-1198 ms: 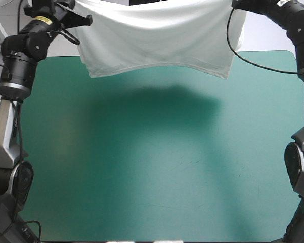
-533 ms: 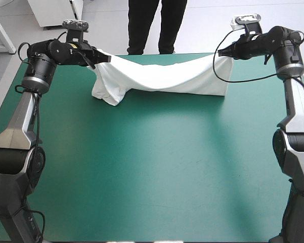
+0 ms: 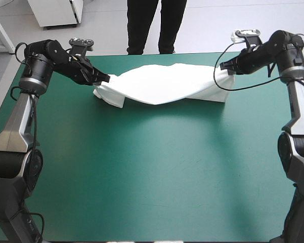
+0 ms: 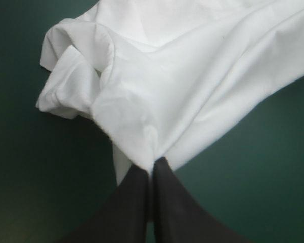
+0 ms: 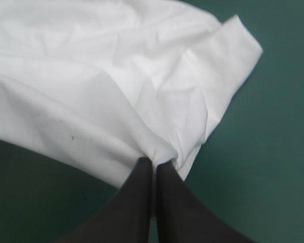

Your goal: Fold the cloth

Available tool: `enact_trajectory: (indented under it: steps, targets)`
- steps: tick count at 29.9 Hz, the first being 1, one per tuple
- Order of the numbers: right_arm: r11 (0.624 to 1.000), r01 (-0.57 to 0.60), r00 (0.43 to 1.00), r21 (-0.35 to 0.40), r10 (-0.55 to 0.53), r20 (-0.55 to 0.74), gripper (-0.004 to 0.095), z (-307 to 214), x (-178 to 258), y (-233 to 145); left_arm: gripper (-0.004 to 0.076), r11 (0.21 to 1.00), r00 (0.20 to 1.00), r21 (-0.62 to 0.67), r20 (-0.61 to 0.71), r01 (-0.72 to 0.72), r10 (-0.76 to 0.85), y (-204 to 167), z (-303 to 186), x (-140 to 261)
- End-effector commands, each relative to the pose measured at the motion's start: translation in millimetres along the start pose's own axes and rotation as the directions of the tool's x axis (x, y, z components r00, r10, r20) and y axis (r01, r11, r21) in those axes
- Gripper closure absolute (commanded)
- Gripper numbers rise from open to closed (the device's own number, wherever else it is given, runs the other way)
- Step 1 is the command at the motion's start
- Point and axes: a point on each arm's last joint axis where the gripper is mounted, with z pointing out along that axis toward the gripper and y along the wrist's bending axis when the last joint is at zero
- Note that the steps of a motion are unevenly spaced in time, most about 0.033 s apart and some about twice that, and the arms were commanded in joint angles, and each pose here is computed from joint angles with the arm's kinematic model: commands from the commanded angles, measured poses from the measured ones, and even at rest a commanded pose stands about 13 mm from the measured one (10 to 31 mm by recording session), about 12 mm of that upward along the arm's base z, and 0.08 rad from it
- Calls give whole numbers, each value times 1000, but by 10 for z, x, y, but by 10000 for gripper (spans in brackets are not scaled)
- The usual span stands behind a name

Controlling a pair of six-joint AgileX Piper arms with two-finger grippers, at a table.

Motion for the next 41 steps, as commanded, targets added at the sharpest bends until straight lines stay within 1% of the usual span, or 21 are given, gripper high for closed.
enact_trajectory:
  steps: [1, 5, 9, 15, 22, 28, 31, 36, 41]
  targets:
    - [1000, -18, 997, 24, 16, 75, 921, -460, 82, 40, 746, 999, 1000, 39, 12, -3, 3, -162, -321, 103]
    - [998, -65, 998, 25, 65, 14, 921, -423, 309, -49, 746, 998, 996, 61, -94, 13, -7, -172, -172, 374]
    - [997, -81, 995, 17, 82, -49, 921, -370, 465, -41, 746, 999, 981, 32, -192, -9, 15, -153, -93, 651]
    - [994, -105, 981, 19, 106, -160, 921, -276, 776, -21, 746, 999, 958, 52, -286, 0, 15, -159, 46, 920]
    - [991, -132, 965, 17, 132, -225, 921, -222, 1099, 40, 746, 1000, 909, 28, -417, -8, 19, -97, 251, 1232]
    - [995, -104, 934, -4, 96, -345, 921, -26, 1362, 187, 746, 1000, 901, 19, -433, -12, 19, -84, 286, 1287]
    - [998, -66, 911, 7, 63, -408, 921, 50, 1478, 241, 746, 1000, 898, 19, -440, -11, 18, -83, 297, 1306]
    - [998, -69, 887, 5, 64, -458, 921, 124, 1621, 253, 746, 1000, 878, 16, -478, -3, 10, -91, 338, 1469]
    - [998, -68, 882, 7, 64, -468, 921, 135, 1650, 250, 746, 1000, 871, -10, -491, -14, 8, -76, 375, 1597]
